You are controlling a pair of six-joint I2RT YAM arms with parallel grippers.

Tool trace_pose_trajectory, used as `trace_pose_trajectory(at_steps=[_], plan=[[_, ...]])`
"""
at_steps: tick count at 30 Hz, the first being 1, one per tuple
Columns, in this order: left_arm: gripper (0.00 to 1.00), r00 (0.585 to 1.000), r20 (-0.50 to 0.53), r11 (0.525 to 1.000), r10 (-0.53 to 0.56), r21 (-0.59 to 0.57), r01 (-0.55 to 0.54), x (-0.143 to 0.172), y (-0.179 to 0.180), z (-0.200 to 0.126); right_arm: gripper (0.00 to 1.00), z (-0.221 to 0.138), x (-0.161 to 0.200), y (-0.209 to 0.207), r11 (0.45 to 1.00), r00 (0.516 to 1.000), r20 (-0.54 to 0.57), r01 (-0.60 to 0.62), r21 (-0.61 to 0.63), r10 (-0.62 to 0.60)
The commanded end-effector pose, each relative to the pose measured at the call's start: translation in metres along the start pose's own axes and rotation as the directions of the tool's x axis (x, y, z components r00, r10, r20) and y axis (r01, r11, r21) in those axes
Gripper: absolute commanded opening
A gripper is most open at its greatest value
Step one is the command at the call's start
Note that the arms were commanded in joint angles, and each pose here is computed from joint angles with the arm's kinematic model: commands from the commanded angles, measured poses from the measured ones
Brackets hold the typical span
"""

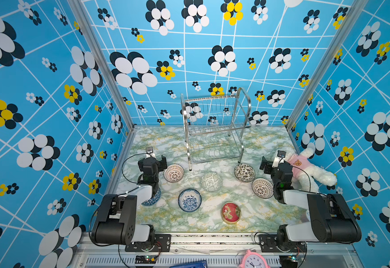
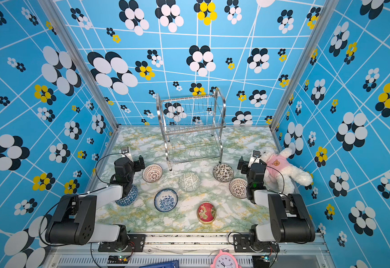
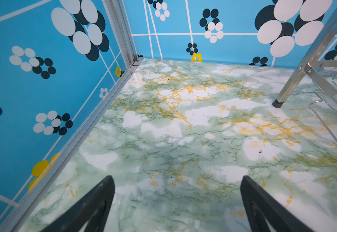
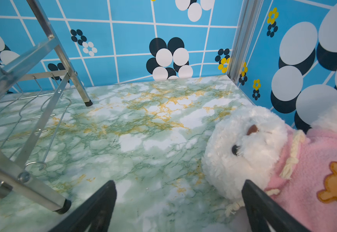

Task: Load bowls into a dish rack
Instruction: Move the dish rack to the top-center of the table.

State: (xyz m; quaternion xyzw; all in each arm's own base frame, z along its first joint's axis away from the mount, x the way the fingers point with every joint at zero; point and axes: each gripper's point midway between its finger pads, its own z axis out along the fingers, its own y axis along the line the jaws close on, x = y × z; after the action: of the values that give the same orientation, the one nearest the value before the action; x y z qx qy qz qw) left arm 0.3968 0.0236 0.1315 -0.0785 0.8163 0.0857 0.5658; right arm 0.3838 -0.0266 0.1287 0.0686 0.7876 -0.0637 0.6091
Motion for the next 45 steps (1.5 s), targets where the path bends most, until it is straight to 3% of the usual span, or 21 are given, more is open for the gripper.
trace_pose_trajectory(at_steps=[1, 5, 12, 18, 26, 32, 35, 40, 45], plan=[[0.99, 0.999, -0.050, 0.998, 0.000, -0.066, -0.003, -0.003, 0.008, -0.004, 0.99, -0.003, -0.005, 0.001, 1.000, 1.000, -0.017, 0.008, -0.008, -0.009], [0.99, 0.998, -0.060, 0.996, -0.030, -0.082, 0.025, -0.012, 0.010, -0.007, 0.99, -0.005, -0.018, 0.004, 1.000, 1.000, -0.027, 0.005, -0.029, -0.005], [0.99, 0.996, -0.050, 0.995, -0.067, -0.071, 0.063, -0.036, 0.009, -0.018, 0.99, -0.010, -0.046, 0.022, 0.985, 0.994, -0.017, -0.112, -0.129, 0.110], [1.00, 0.991, -0.074, 0.994, -0.108, 0.000, 0.109, -0.049, -0.001, -0.033, 0.98, -0.007, -0.069, 0.053, 0.928, 0.967, -0.075, -0.255, -0.273, 0.243], [0.98, 0.978, -0.121, 0.975, -0.173, 0.120, 0.187, -0.055, -0.024, -0.051, 0.92, 0.008, -0.087, 0.096, 0.847, 0.937, -0.156, -0.348, -0.402, 0.311], [0.97, 0.955, -0.192, 0.947, -0.225, 0.187, 0.261, -0.051, -0.039, -0.058, 0.84, 0.029, -0.093, 0.118, 0.744, 0.850, -0.234, -0.526, -0.413, 0.471], [0.96, 0.948, -0.221, 0.940, -0.229, 0.204, 0.275, -0.048, -0.044, -0.062, 0.81, 0.039, -0.095, 0.129, 0.670, 0.790, -0.274, -0.611, -0.420, 0.548], [0.95, 0.934, -0.264, 0.937, -0.239, 0.188, 0.293, -0.047, -0.043, -0.068, 0.72, 0.046, -0.090, 0.158, 0.501, 0.666, -0.362, -0.737, -0.455, 0.652], [0.95, 0.930, -0.275, 0.930, -0.242, 0.208, 0.304, -0.052, -0.046, -0.072, 0.66, 0.048, -0.082, 0.174, 0.407, 0.593, -0.406, -0.790, -0.458, 0.695]])
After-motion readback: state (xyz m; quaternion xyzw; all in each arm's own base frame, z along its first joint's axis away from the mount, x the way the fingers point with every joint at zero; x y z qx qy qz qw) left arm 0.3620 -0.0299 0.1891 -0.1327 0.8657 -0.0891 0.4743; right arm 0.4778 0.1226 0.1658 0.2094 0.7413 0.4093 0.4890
